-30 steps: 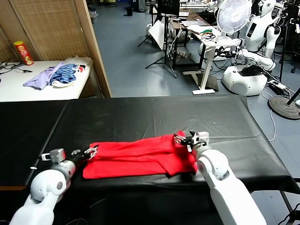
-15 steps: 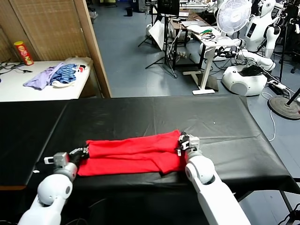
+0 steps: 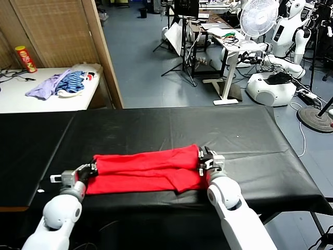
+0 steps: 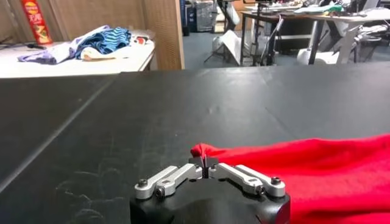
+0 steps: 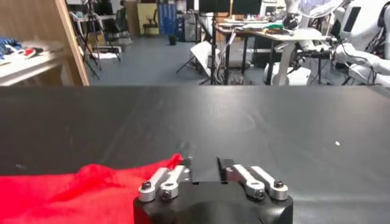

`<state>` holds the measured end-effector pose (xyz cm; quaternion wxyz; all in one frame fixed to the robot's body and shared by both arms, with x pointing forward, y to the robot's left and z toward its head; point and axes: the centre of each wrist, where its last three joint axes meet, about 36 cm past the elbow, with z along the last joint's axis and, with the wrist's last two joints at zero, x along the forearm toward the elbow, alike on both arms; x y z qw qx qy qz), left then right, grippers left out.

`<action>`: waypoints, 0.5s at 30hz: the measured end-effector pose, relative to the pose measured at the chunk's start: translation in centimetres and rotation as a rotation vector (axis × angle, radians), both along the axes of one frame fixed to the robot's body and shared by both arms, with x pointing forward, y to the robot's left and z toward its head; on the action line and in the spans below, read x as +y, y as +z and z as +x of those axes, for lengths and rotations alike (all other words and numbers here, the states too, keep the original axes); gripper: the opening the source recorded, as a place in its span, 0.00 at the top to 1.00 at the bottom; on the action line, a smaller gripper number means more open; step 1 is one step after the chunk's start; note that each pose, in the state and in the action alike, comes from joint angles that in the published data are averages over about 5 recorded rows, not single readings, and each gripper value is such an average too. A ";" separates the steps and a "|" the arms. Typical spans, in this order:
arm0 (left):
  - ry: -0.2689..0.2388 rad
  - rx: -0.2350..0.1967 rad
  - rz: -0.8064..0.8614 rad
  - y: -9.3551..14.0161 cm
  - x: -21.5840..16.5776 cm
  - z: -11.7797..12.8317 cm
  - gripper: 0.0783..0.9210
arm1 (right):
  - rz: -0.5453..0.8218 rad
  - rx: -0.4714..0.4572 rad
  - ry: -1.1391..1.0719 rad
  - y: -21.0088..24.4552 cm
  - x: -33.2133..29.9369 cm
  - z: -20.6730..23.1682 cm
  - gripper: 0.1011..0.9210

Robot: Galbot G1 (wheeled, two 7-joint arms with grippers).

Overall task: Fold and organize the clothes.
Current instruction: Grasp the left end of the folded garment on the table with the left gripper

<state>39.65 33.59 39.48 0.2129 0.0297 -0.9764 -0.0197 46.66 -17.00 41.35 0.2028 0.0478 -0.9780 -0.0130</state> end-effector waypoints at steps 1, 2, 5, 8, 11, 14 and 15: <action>-0.002 0.001 0.000 0.0 0.0 0.0 0.93 | 0.007 0.014 0.011 0.0 0.1 0.2 0.24; -0.004 0.001 0.000 0.1 -0.1 0.0 0.93 | 0.015 0.030 0.021 0.0 0.3 0.3 0.20; -0.009 0.000 -0.001 0.2 -0.2 0.0 0.93 | 0.032 0.070 0.038 0.0 0.6 1.0 0.17; -0.013 -0.001 0.000 0.4 -0.2 0.0 0.93 | 0.036 0.092 0.037 -0.1 0.8 1.7 0.27; -0.015 -0.001 0.001 0.5 -0.2 0.0 0.93 | 0.028 0.095 0.028 -0.5 0.9 2.0 0.46; -0.014 0.000 0.002 0.4 -0.2 0.0 0.93 | 0.021 0.089 0.018 -0.8 0.9 2.0 0.66; -0.014 0.001 0.002 0.4 -0.1 -0.1 0.93 | 0.020 0.085 0.014 -0.9 0.9 2.0 0.73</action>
